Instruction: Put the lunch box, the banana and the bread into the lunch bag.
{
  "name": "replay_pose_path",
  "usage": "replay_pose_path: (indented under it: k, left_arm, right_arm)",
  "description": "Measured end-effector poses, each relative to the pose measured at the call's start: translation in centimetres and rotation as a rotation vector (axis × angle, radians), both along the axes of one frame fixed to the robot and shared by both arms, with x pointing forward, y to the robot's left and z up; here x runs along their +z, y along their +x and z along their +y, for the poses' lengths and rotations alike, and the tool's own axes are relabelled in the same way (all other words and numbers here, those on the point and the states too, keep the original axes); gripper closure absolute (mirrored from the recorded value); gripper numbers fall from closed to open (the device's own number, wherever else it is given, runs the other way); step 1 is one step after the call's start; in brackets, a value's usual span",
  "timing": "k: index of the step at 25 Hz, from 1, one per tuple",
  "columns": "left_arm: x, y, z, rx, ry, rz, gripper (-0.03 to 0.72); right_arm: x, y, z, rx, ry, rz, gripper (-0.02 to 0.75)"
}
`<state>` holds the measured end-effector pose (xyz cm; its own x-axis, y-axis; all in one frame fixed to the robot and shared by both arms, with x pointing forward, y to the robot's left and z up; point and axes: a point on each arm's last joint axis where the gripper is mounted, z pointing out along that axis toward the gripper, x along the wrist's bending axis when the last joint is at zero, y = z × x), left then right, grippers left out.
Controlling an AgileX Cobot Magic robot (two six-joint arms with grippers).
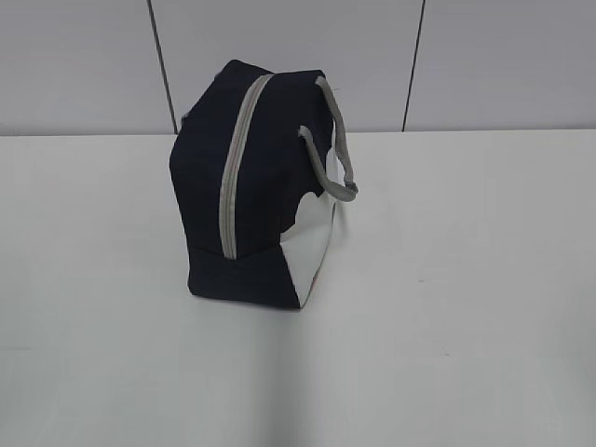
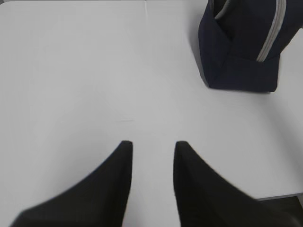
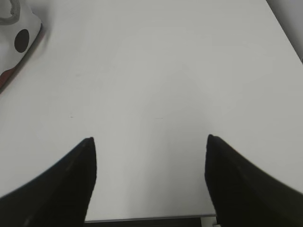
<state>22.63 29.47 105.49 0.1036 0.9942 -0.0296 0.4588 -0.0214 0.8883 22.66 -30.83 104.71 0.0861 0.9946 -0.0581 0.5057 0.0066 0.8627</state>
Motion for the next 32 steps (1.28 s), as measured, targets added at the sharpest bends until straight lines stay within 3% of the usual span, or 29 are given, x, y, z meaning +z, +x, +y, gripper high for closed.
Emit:
replay_pose_path:
  k: [32]
  left_arm:
    - [0.00, 0.00, 0.00, 0.001, -0.002, 0.000, 0.454]
  right_arm:
    - [0.00, 0.00, 0.01, 0.000, 0.001, 0.000, 0.208]
